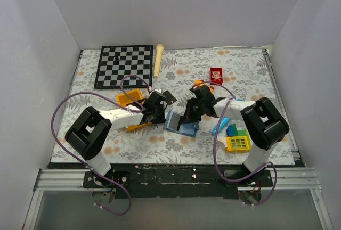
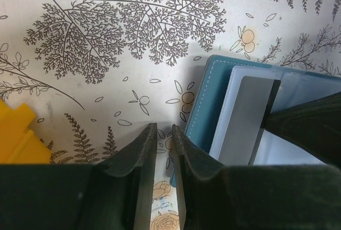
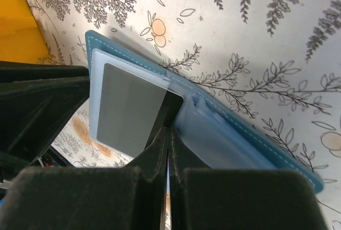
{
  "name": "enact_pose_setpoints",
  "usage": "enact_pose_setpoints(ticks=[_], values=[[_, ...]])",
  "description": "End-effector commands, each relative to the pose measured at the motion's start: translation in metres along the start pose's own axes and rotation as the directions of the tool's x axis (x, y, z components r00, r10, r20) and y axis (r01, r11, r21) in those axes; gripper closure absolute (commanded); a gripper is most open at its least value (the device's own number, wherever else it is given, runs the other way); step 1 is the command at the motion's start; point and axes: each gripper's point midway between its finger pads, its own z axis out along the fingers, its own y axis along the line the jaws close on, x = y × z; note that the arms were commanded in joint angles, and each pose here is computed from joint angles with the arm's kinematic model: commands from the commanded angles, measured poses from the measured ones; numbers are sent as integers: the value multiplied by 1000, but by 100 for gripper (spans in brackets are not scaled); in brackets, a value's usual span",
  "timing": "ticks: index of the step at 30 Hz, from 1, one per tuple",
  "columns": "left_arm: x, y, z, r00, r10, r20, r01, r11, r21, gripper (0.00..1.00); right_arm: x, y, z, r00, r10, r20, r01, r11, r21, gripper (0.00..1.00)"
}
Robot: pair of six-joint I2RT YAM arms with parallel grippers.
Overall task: Put the credit cards into the card holder
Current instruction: Insert the credit card into the card holder.
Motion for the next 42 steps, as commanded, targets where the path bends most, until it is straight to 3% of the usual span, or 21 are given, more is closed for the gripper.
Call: enact_pose_setpoints(ticks=[1, 14, 25, 28, 31, 42], values=[[-3, -13, -3, 1000, 3, -2, -3, 999, 53, 82, -5, 5, 10, 1000, -8, 2, 8, 1000, -3, 99], [4, -15, 7, 999, 12, -40, -10, 998, 57, 82, -8, 14, 17, 1000, -26, 5, 26, 999, -39, 99], [2, -12, -10, 1000, -13, -13, 13, 999, 51, 82, -10, 25, -25, 992, -98, 81, 101, 994, -39, 98], [10, -18, -9, 999, -10, -32, 12, 998, 63, 82, -11, 25, -36, 988, -111, 102, 114, 993, -21, 84], [21, -29, -9, 999, 18, -48, -15, 997, 76, 82, -11, 23, -46, 986, -120, 116, 120, 993, 4, 78], [59, -53, -7, 991, 34, -126, -24, 996, 83, 83, -8, 12, -62, 981, -131, 142, 123, 990, 65, 76]])
